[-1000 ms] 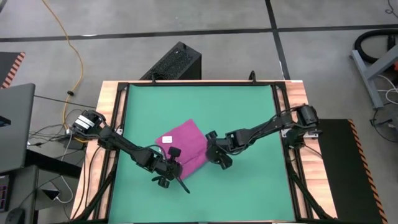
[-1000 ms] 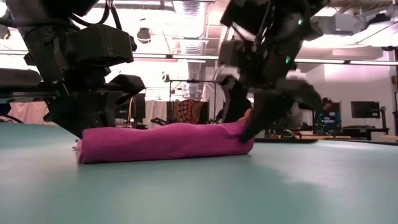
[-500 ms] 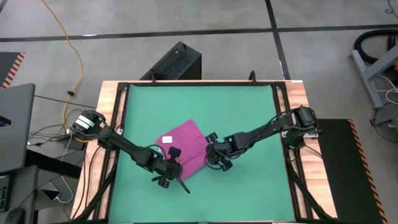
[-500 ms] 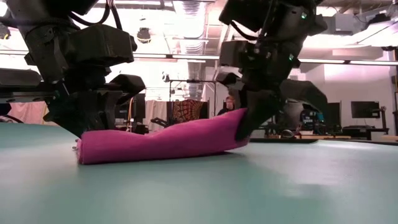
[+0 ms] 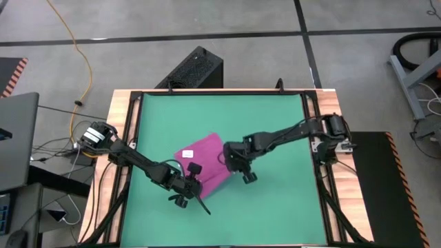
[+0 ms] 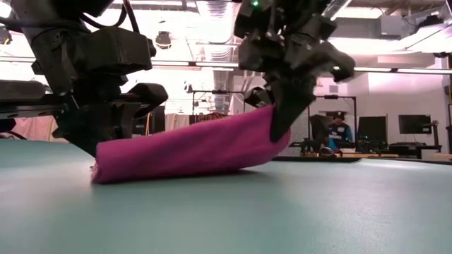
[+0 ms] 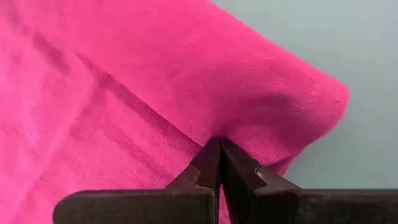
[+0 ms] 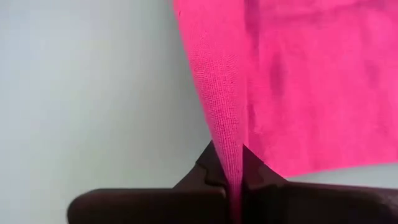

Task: Roll towel
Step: Roll the violet towel

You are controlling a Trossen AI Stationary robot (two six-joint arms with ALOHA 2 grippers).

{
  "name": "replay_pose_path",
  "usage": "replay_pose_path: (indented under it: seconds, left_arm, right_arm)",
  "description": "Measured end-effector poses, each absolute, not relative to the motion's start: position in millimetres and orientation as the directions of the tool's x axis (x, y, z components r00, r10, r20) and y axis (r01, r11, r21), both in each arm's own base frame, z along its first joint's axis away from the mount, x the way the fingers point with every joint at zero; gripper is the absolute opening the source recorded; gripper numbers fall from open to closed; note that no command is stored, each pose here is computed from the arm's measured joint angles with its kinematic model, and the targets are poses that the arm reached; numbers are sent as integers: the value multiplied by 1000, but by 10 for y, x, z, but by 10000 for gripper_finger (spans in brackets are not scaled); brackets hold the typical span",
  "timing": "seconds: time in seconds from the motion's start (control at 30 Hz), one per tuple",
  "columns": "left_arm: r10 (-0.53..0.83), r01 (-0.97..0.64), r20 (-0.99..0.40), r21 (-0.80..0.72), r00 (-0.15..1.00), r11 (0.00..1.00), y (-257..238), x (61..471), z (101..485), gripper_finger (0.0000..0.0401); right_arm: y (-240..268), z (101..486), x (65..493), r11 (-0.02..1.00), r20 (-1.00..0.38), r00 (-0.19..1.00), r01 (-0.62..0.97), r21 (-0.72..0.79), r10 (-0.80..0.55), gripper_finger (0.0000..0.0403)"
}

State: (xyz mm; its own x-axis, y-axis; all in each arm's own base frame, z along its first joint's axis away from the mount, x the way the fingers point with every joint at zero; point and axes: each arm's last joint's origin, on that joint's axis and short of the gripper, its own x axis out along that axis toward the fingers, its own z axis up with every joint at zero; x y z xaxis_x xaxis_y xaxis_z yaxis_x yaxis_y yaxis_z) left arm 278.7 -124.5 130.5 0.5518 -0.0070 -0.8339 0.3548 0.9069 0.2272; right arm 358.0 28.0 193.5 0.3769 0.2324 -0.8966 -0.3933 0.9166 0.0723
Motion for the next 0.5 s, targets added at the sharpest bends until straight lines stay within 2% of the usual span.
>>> replay_pose_path:
  seconds: [0.27,0.5]
  left_arm:
    - [-16,366,-834,225,552,903,-1229,2799,1306,0]
    - [-48,412,-831,223,554,884,-1242,2807,1313,0]
  right_arm:
    - [20,2000,3603,918,-866,379,-346,194,326,8]
    - [-132,1839,3672,896,-837,348,-302,327,423,8]
